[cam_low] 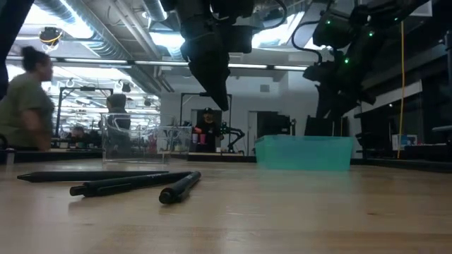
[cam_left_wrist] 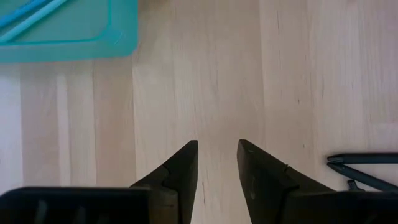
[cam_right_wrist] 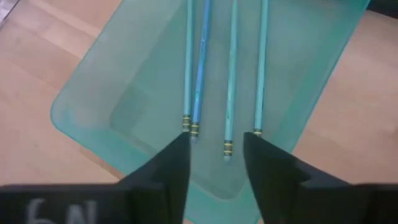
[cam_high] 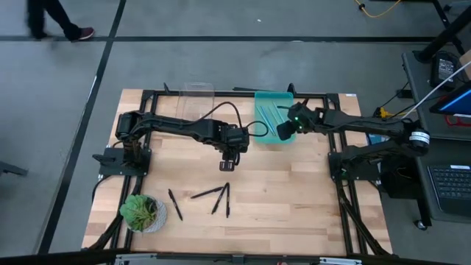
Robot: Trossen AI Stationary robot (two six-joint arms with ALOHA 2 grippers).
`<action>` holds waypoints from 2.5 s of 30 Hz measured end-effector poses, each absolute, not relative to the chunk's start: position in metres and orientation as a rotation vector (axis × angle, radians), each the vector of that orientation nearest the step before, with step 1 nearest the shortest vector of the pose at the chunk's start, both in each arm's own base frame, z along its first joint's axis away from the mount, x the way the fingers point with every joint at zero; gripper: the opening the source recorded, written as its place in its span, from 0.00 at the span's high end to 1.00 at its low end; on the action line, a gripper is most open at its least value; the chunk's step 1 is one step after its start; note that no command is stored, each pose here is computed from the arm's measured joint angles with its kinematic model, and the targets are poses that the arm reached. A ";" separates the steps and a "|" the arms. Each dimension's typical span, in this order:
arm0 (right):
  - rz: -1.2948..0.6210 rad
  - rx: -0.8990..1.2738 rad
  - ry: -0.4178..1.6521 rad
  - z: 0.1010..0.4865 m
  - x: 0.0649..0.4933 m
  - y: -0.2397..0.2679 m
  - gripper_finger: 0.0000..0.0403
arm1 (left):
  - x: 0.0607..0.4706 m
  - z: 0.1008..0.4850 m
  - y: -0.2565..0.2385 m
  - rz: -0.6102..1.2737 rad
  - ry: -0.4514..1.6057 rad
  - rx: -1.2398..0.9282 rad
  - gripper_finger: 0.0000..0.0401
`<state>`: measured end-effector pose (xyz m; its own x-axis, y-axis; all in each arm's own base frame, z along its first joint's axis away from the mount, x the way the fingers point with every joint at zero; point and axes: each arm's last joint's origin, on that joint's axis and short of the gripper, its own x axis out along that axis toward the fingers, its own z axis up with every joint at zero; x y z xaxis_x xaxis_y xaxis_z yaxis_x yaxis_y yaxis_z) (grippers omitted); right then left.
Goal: Sort pens & pencils
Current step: Put the black pen into the transparent bin
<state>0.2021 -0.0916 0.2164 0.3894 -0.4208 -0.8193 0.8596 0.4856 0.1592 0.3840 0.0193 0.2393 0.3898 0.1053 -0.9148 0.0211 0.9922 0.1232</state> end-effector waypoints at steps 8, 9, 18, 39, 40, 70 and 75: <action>-0.718 0.502 0.738 0.246 0.200 -0.087 0.50 | 0.384 0.239 0.019 0.054 1.170 0.122 0.73; -0.692 0.471 0.716 0.254 0.199 -0.085 0.50 | 0.384 0.239 0.019 0.054 1.170 0.121 0.73; -0.530 0.241 0.584 0.286 0.163 -0.054 0.50 | 0.376 0.237 0.018 0.208 1.239 -0.172 0.73; -0.520 0.229 0.585 0.289 0.116 -0.039 0.50 | 0.360 0.232 -0.065 0.333 1.345 -0.421 0.73; -0.518 0.224 0.588 0.289 0.116 -0.039 0.50 | 0.359 0.230 -0.068 0.349 1.332 -0.398 0.73; -0.519 0.223 0.589 0.289 0.116 -0.039 0.50 | 0.331 0.161 -0.112 0.357 1.447 -0.403 0.76; -0.518 0.222 0.589 0.289 0.116 -0.039 0.50 | 0.334 0.153 -0.109 0.361 1.475 -0.410 0.76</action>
